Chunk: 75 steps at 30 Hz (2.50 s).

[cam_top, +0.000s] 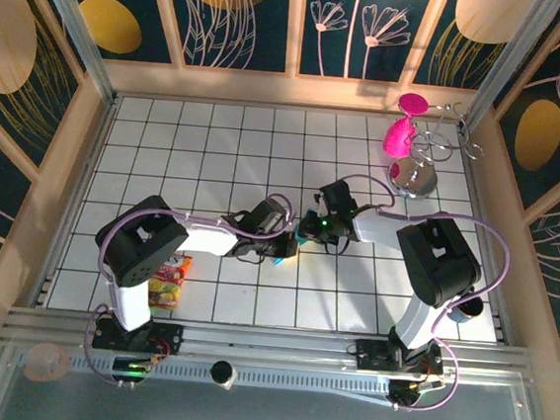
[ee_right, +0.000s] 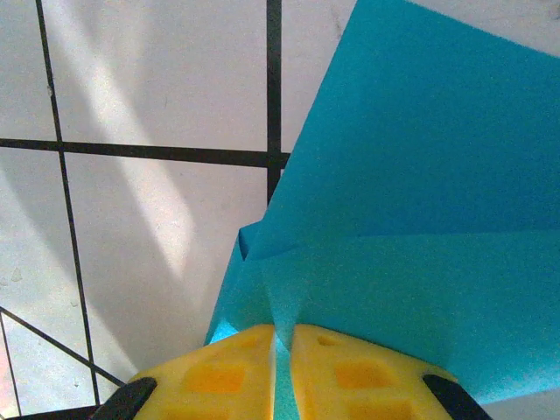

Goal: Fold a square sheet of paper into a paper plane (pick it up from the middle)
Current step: Fold the wing for the fifth time at the center of the table.

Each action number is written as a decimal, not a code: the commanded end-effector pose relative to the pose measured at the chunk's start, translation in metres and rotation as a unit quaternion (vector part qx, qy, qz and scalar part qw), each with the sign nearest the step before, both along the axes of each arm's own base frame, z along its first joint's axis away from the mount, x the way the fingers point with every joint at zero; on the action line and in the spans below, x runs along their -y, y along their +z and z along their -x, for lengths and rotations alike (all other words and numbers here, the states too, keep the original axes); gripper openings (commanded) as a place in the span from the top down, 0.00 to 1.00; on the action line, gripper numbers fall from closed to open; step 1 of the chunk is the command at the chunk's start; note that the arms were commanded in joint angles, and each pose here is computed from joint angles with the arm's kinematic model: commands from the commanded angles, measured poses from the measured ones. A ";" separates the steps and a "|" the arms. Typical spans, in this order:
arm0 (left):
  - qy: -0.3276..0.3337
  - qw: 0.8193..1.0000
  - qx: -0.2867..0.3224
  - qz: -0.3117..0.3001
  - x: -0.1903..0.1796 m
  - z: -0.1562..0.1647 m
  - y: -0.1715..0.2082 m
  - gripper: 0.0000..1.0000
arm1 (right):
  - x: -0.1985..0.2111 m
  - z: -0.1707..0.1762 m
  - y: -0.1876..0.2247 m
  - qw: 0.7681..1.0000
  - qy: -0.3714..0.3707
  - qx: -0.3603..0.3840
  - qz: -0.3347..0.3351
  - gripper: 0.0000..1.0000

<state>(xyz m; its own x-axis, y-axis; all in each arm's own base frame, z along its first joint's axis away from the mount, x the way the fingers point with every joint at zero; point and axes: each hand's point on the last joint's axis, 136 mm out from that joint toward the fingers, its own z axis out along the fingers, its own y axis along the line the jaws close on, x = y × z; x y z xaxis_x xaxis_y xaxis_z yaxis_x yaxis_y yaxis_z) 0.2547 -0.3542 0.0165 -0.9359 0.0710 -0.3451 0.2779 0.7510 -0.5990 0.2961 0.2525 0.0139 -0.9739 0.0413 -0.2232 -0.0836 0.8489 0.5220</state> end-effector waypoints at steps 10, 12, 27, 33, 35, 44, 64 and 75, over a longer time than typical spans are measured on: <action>-0.027 0.998 -0.047 -0.033 -0.032 0.039 -0.025 1.00 | 0.032 0.027 -0.051 0.994 -0.004 -0.071 0.089 0.84; -0.040 0.997 -0.047 -0.038 -0.036 0.045 -0.025 1.00 | 0.033 0.027 -0.053 0.993 -0.005 -0.072 0.090 0.84; -0.050 0.992 -0.071 -0.093 -0.077 0.078 -0.029 1.00 | 0.032 0.027 -0.051 0.993 -0.005 -0.074 0.089 0.85; -0.029 0.998 -0.011 -0.047 -0.063 0.056 0.019 1.00 | 0.018 0.029 -0.041 0.995 0.005 -0.069 0.068 0.84; -0.016 0.999 0.026 -0.021 -0.054 0.042 0.042 1.00 | 0.013 0.028 -0.035 0.996 0.007 -0.065 0.057 0.84; 0.031 0.997 0.060 0.037 -0.020 0.000 0.058 1.00 | -0.006 0.018 -0.013 0.999 0.020 -0.045 0.012 0.84; 0.068 0.997 -0.017 -0.019 -0.037 0.009 -0.015 1.00 | 0.038 -0.032 0.055 0.995 -0.045 0.087 0.031 0.50; 0.076 0.997 -0.026 -0.012 -0.040 0.012 -0.019 1.00 | 0.035 -0.036 0.030 0.998 0.015 0.055 0.033 0.44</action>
